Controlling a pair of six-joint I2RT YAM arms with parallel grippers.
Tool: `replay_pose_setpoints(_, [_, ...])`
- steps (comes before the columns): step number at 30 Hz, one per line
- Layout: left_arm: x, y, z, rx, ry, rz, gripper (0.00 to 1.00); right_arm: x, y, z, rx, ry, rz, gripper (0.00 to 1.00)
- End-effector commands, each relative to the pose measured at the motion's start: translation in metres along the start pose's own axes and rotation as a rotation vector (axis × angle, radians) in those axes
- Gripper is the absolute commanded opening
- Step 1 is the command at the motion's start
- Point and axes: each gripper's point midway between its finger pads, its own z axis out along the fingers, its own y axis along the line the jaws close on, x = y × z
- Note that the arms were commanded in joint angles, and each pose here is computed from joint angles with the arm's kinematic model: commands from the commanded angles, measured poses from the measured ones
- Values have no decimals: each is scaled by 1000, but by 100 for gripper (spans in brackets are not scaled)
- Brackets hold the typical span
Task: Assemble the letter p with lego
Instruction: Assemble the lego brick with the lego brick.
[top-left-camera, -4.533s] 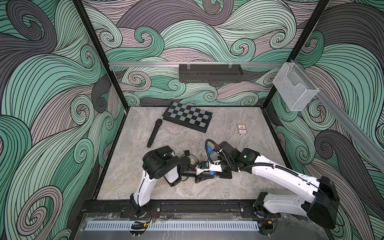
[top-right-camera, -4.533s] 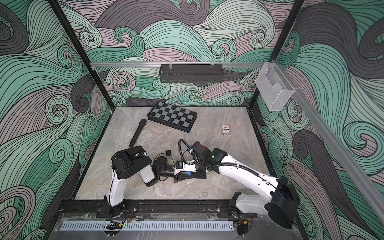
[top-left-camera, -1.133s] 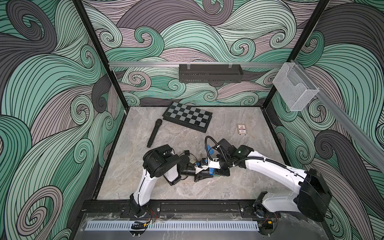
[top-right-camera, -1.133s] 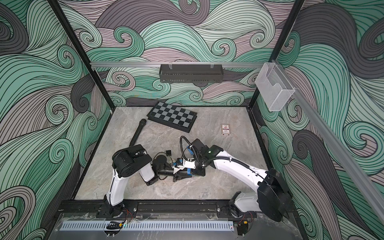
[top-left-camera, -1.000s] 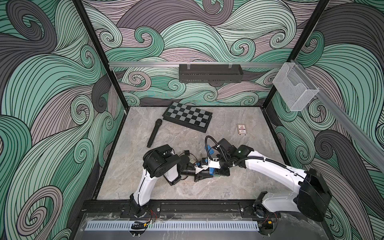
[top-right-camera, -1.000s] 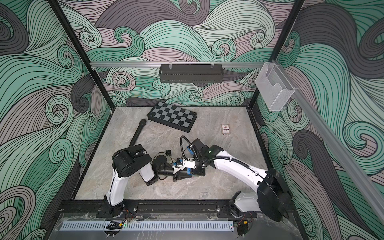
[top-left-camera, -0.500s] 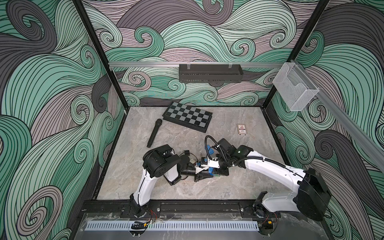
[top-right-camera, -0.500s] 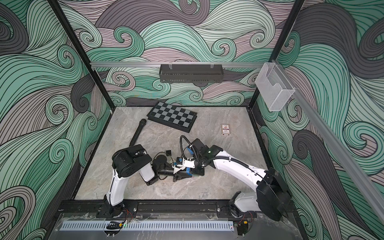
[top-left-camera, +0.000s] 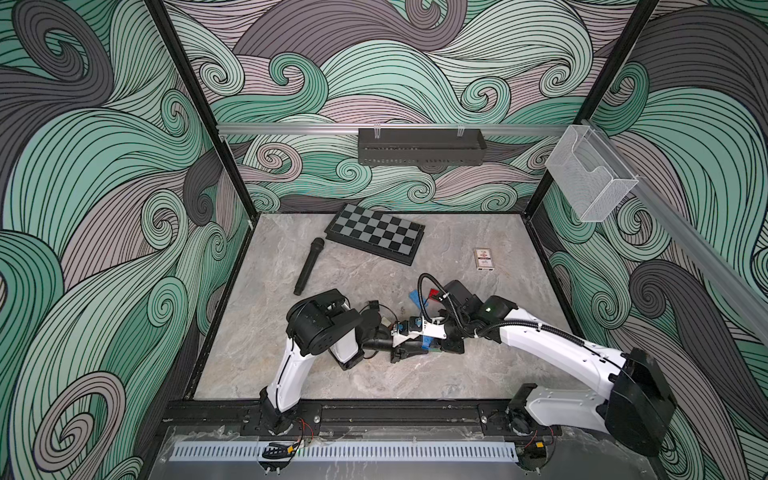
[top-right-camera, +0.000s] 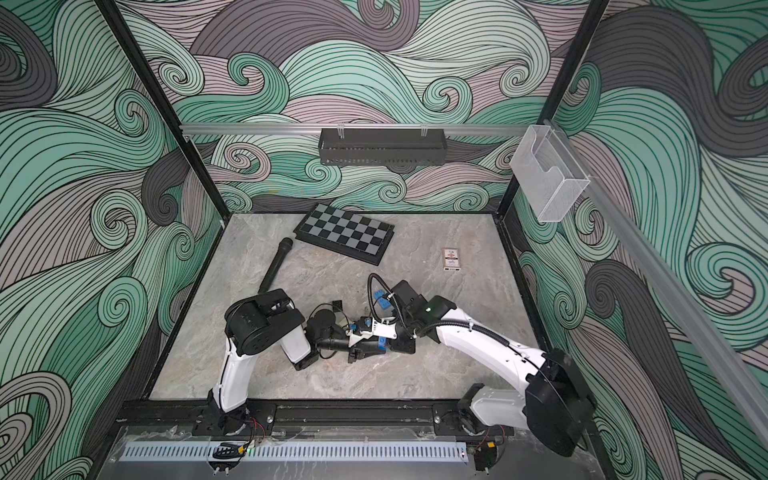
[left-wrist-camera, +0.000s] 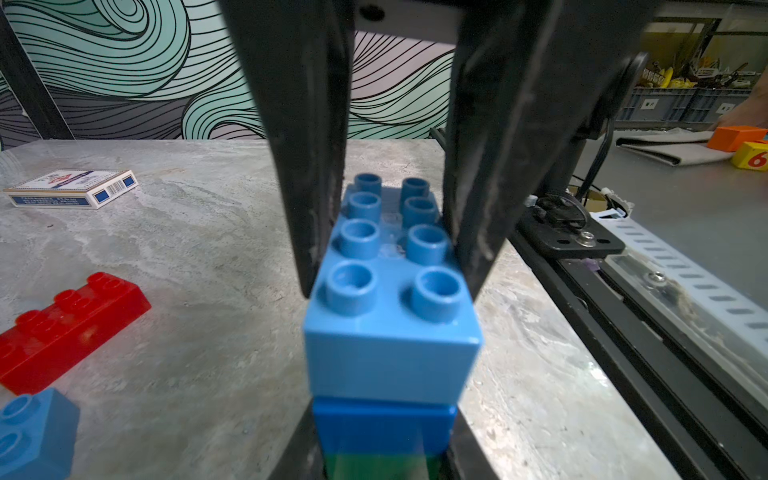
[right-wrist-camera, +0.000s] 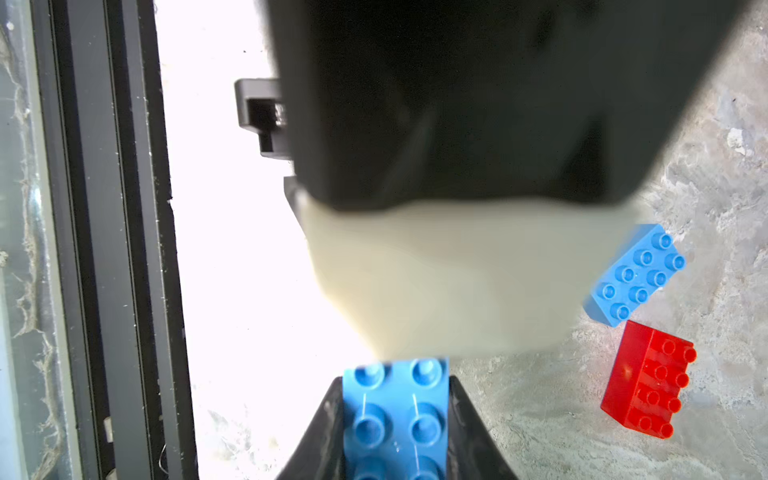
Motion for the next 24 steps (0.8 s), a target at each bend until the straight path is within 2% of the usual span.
replay_pose_setpoints(1, [72, -16, -11, -3, 221, -187, 0, 61, 19, 16, -79, 243, 51, 0])
replay_pose_setpoints(11, [73, -14, -13, -6, 209, -193, 0, 66, 18, 17, -89, 248, 66, 0])
replay_pose_setpoints(24, [73, -13, -14, -9, 208, -197, 0, 76, 25, 35, -171, 320, 86, 0])
